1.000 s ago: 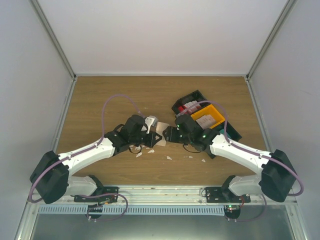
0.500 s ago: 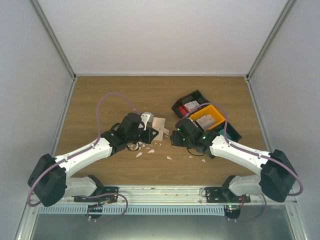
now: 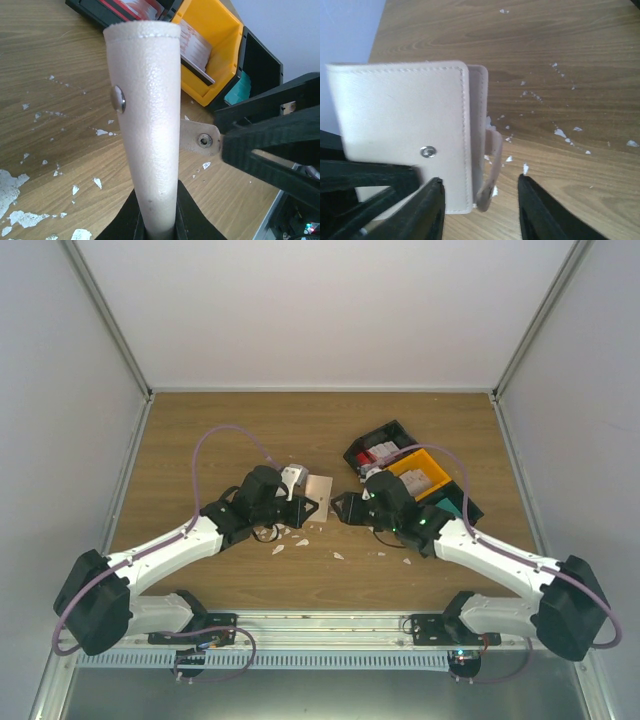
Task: Put the credit cards into the card holder
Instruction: Open the card holder at the center of the board.
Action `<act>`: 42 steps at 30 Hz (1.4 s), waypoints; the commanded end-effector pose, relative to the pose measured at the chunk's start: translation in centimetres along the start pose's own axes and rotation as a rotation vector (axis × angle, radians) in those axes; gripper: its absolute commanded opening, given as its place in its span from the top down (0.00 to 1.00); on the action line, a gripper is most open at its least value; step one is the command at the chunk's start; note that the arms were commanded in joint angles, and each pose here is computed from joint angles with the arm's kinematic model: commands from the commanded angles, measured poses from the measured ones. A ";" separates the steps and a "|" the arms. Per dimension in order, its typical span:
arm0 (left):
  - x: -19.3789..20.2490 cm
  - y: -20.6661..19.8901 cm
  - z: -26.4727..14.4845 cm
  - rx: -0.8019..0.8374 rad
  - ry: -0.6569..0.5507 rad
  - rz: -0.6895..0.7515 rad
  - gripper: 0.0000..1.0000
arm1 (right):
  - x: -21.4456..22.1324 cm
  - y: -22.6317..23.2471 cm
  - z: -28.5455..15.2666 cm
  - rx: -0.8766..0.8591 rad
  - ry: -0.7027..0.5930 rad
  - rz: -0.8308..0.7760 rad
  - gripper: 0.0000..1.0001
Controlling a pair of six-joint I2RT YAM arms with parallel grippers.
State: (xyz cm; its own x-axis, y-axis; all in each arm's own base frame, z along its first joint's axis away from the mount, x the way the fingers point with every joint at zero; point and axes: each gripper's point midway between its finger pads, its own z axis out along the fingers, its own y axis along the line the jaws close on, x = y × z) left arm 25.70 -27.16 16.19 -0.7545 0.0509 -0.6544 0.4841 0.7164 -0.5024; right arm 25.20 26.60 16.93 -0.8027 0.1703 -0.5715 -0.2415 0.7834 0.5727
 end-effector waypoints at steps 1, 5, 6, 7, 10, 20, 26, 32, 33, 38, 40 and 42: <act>-2.0 -1.5 -0.9 0.064 -0.069 0.020 1.00 | 0.6 -1.3 1.3 0.033 0.015 0.021 0.64; -1.5 -1.7 -0.7 0.079 -0.049 0.001 1.00 | 0.5 -1.4 1.7 0.031 0.007 0.009 0.76; -1.3 -1.7 -0.6 0.086 -0.041 -0.006 1.00 | 0.4 -1.3 1.8 0.025 0.003 0.004 0.77; -1.1 -1.7 -0.5 0.089 -0.034 -0.014 1.00 | 0.3 -1.3 1.8 0.023 0.002 0.002 0.77; -0.9 -1.7 -0.5 0.093 -0.029 -0.029 1.00 | 0.3 -1.4 2.0 0.018 0.012 -0.005 0.84; 1.8 2.1 0.8 -0.068 0.038 -0.144 0.38 | 1.6 -1.7 0.7 0.024 0.111 -0.029 1.00; 2.8 5.9 0.0 -0.228 0.019 -0.228 0.23 | 2.2 -0.9 1.0 0.014 0.193 -0.071 0.99; 2.6 7.4 -1.1 -0.256 -0.020 -0.276 0.21 | 2.3 2.0 2.7 -0.111 0.265 -0.105 1.00; 2.6 7.3 -1.2 -0.245 -0.021 -0.276 0.21 | 2.4 2.5 3.0 -0.139 0.280 -0.100 0.99; 2.6 6.5 -1.4 -0.181 -0.024 -0.262 0.30 | 3.0 3.7 3.8 -0.201 0.326 -0.036 1.00; 3.0 6.9 -1.4 -0.195 -0.020 -0.269 0.35 | 3.2 4.1 4.0 -0.218 0.340 0.005 1.00; 3.5 7.8 -1.8 -0.235 -0.030 -0.292 0.39 | 3.2 4.5 4.1 -0.233 0.347 0.040 1.00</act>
State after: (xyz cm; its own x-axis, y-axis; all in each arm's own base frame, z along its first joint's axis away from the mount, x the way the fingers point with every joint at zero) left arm 25.92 -20.89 11.01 -0.8482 -0.1569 -0.5059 0.1562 0.8385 -0.5220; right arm 23.63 31.28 13.25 -0.9264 -0.0785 -0.3682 -0.3157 0.6947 0.6463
